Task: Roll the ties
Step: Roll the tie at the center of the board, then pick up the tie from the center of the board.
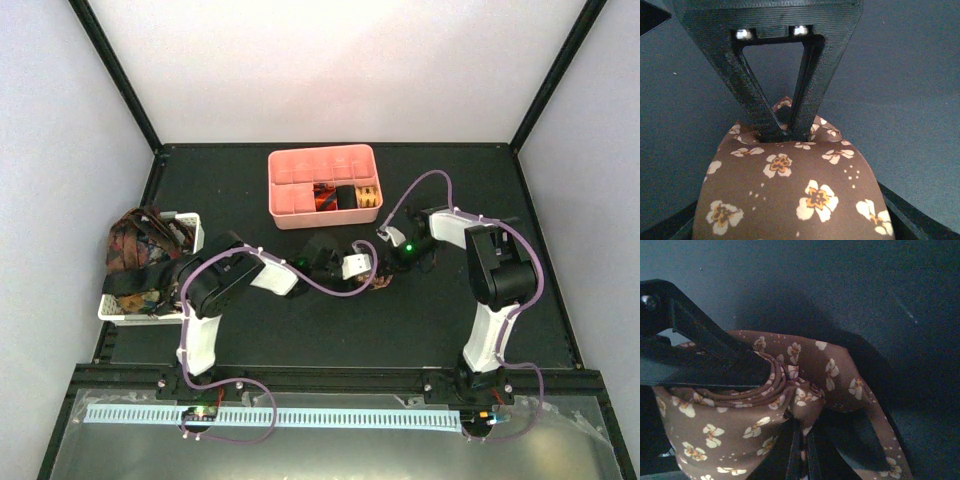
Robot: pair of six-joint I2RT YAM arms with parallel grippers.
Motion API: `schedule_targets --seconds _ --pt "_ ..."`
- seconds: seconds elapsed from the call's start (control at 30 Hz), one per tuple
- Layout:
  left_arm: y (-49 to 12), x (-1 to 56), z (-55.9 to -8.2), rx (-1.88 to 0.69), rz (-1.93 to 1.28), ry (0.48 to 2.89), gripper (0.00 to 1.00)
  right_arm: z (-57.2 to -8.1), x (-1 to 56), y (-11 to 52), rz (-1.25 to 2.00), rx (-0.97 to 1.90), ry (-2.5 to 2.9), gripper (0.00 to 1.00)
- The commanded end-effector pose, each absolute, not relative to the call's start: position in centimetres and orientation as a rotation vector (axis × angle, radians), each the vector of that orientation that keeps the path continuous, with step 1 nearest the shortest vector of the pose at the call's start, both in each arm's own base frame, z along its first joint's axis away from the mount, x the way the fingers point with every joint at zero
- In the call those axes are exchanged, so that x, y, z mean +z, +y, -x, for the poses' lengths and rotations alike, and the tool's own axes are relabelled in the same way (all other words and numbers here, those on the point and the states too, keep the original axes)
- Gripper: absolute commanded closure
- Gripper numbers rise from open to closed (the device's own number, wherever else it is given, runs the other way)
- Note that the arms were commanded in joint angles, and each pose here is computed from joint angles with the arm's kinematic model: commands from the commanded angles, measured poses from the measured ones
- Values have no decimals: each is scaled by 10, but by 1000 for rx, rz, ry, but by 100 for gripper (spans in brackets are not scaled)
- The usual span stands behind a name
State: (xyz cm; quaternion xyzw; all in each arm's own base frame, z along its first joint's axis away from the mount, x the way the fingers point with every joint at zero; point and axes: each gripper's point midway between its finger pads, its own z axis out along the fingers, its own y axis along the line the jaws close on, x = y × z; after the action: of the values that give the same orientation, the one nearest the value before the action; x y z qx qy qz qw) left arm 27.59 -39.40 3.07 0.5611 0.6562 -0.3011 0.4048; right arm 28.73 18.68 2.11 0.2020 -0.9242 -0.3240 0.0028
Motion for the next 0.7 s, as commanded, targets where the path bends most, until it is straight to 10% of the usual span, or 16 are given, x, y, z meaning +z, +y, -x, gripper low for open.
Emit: schedule_targets --seconds 0.0,0.27,0.67 --pt "-404 23 -277 -767 -1450 1679 44 -280 10 186 -644 -996 -2879 98" --pt "-386 -5 -268 -724 -1501 1810 66 -285 28 183 -663 -1016 -2900 90" --pt "-370 -32 -261 -653 -1548 1935 76 -294 60 144 -452 -1174 -2908 39"
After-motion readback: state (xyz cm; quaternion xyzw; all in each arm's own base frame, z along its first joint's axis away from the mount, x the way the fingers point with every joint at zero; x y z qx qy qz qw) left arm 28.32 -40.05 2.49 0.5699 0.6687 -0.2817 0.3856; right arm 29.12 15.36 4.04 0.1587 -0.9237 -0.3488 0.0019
